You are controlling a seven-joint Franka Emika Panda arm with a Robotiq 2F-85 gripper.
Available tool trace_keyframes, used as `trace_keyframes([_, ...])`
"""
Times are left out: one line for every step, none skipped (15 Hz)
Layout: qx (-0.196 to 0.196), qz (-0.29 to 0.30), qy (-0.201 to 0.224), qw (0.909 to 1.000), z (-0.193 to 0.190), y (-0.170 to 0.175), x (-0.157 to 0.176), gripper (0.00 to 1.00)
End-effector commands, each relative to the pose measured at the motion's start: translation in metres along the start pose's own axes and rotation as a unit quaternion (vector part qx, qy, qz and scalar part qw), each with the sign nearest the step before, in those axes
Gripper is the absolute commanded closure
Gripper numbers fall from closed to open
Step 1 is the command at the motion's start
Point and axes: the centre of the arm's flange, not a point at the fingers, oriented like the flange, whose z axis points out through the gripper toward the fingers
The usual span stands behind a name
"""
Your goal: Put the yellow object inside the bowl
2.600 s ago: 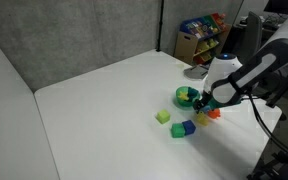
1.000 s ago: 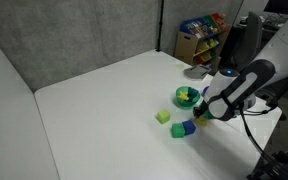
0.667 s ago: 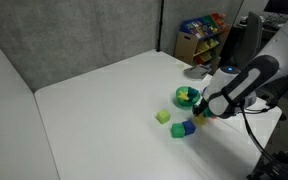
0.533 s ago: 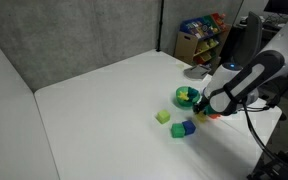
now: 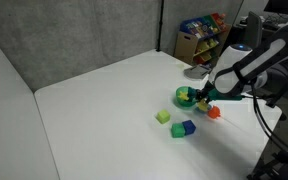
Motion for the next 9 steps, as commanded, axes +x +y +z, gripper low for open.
trace_keyframes([0.01, 0.004, -0.004, 0.9999, -0.024, 0.004, 0.016, 0.74])
trace_keyframes([0.008, 0.006, 0.0, 0.9999, -0.025, 0.003, 0.021, 0.74])
trace_keyframes([0.008, 0.006, 0.005, 0.9999, -0.026, 0.002, 0.027, 0.74])
trace_keyframes([0.006, 0.005, 0.01, 0.9999, -0.025, 0.0, 0.032, 0.74])
trace_keyframes([0.006, 0.004, 0.015, 0.9999, -0.024, -0.003, 0.037, 0.74])
trace_keyframes([0.006, 0.003, 0.019, 0.9998, -0.024, -0.004, 0.042, 0.74])
trace_keyframes([0.006, 0.003, 0.024, 0.9997, -0.024, -0.007, 0.046, 0.74])
trace_keyframes([0.006, 0.001, 0.027, 0.9996, -0.023, -0.01, 0.051, 0.74])
trace_keyframes([0.004, 0.001, 0.03, 0.9995, -0.021, -0.012, 0.056, 0.74])
